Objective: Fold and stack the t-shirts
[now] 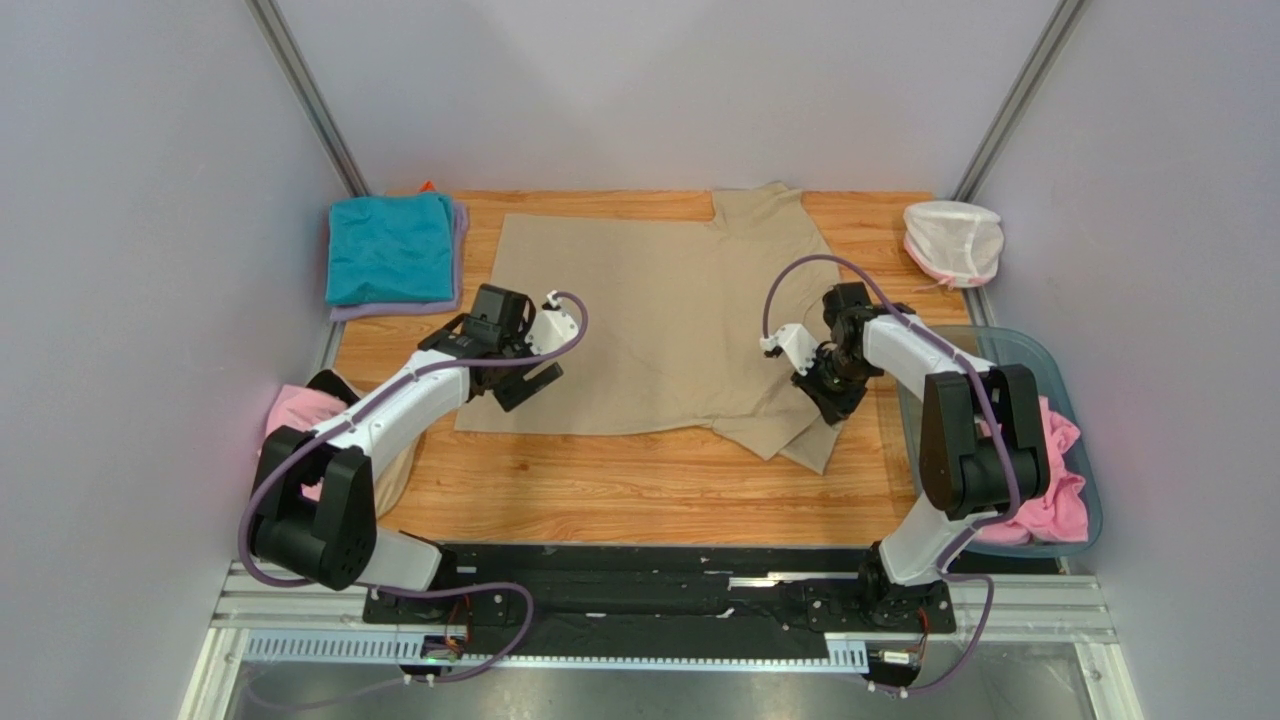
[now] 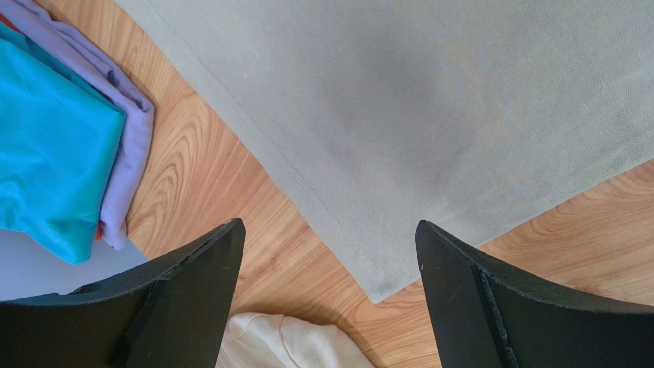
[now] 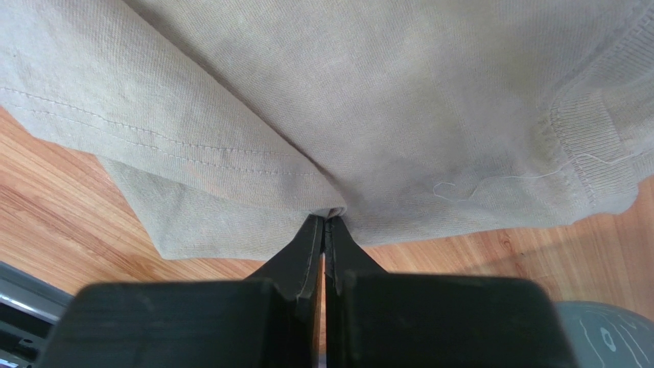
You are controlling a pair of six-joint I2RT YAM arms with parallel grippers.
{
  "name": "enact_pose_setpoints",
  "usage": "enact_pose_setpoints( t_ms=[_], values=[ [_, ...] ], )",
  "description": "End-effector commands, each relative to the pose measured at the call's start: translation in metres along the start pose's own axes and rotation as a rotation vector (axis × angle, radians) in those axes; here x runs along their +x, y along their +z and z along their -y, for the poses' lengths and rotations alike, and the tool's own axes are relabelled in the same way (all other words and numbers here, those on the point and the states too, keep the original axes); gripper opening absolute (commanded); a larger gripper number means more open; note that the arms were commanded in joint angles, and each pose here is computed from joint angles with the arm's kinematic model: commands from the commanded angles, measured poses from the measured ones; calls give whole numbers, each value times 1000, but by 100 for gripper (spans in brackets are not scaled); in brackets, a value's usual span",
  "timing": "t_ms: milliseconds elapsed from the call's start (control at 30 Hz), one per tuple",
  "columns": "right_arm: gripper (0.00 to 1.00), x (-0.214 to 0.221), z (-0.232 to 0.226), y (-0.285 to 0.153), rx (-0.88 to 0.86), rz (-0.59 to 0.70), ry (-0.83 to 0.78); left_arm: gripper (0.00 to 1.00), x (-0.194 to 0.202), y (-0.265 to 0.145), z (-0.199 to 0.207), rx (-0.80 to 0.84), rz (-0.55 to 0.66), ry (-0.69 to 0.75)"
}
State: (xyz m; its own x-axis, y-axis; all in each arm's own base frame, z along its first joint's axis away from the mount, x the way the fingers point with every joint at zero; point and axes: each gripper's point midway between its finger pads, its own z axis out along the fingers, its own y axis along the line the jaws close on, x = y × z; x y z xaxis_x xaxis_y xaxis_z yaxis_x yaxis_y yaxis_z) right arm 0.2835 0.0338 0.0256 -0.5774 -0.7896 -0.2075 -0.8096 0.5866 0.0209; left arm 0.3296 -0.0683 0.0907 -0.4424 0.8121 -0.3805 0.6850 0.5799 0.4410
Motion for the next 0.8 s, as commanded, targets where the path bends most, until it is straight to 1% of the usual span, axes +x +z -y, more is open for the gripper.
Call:
enact_pose_setpoints(
  t_ms=[0,67,233,333,467,600,767],
  values=[
    [0,-6,0,-8,13,40,17,91,-6,1,-6,-27,22,12],
    [0,-9,-2,-17,15,56,19,91,-7,1,-7,-33,27,7],
    [0,-15,-14,-57,61,112,6,91,-6,7,-6,-35,20,3],
    [0,-19,-28,-83,84,155,-13,90,-5,11,-6,-35,10,9],
    [0,-21,-47,-102,97,192,-41,90,-3,12,-4,-27,9,25],
    [0,-17,-61,-109,111,206,-56,89,7,11,3,-13,4,75],
    [0,-10,-68,-107,113,202,-54,88,20,6,9,-32,30,191]
  ],
)
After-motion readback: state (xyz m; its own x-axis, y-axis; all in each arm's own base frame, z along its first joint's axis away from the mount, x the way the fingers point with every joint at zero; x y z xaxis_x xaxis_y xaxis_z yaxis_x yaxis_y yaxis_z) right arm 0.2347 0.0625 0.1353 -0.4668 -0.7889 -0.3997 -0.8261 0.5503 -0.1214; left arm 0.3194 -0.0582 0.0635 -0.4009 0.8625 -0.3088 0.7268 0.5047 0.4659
